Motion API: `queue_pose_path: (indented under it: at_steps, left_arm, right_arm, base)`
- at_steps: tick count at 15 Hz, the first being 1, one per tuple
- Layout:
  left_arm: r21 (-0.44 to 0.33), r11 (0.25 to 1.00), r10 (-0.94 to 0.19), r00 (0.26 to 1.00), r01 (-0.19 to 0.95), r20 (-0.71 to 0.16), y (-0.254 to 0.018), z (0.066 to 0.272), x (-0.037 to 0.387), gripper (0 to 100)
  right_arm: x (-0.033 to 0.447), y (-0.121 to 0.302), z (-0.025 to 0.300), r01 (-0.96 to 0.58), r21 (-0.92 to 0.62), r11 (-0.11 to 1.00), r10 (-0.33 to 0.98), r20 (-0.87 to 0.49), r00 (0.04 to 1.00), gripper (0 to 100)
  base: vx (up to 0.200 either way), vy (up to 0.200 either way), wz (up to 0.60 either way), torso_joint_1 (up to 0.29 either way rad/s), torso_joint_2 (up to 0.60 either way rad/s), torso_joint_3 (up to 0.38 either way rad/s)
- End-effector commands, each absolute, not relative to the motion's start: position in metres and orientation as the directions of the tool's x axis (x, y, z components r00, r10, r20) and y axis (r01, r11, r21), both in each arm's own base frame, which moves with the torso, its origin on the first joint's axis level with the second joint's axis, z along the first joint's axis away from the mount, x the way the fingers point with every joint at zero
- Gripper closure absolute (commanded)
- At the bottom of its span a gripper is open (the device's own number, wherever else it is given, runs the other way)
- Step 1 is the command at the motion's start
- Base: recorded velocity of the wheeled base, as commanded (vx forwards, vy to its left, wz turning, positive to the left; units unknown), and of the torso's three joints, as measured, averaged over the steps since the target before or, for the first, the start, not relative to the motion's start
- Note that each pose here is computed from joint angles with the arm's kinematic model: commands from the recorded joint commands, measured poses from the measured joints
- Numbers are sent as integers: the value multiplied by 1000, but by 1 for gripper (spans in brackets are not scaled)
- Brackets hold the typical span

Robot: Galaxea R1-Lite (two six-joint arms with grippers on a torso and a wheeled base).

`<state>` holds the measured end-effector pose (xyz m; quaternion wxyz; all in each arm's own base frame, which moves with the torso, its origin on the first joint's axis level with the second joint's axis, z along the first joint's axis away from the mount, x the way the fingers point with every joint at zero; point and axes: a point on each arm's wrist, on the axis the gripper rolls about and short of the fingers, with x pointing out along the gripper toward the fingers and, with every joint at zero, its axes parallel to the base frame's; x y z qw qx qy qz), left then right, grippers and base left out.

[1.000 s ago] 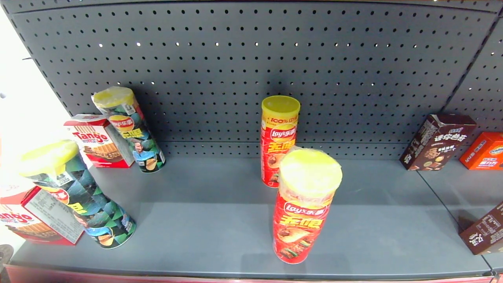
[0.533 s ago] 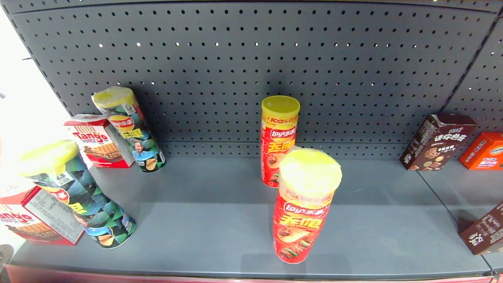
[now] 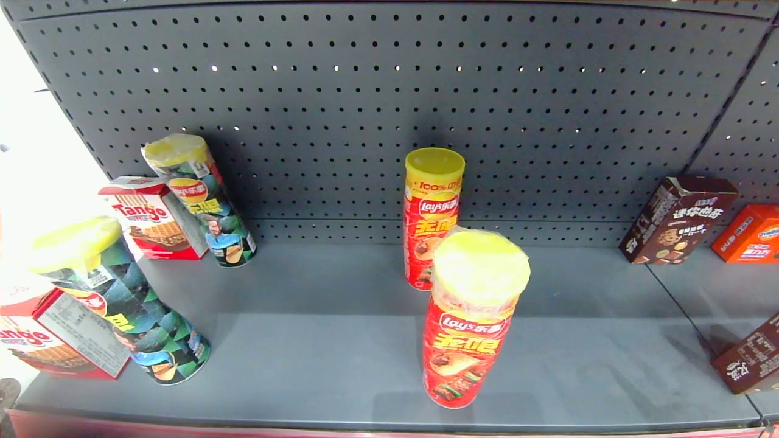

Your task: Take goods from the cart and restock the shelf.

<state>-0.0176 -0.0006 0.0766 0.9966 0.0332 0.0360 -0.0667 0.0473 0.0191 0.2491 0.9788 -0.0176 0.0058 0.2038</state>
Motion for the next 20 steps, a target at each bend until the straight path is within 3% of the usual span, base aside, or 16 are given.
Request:
queue_pose_path:
  at_steps: [1, 10, 14, 20]
  left_arm:
    - [49, 992, -115, 990, 119, -78, 0, 77, -17, 0]
    - [47, 991, -118, 990, 122, -78, 0, 77, -17, 0]
    - [38, 998, -54, 999, 54, -6, -1, 75, -22, 0]
    - [35, 998, -54, 999, 54, -5, -1, 75, -23, 0]
  right_arm:
    - [99, 46, 240, -467, -32, 884, 456, -168, 874, 0]
    - [114, 68, 208, -570, -38, 821, 530, -322, 785, 0]
    - [125, 84, 204, -612, -38, 790, 559, -366, 744, 0]
    - [145, 105, 197, -645, -39, 763, 575, -413, 706, 0]
  base:
    - [0, 0, 0, 0, 0, 0]
    - [0, 0, 0, 0, 0, 0]
    - [0, 0, 0, 0, 0, 0]
    - [0, 0, 0, 0, 0, 0]
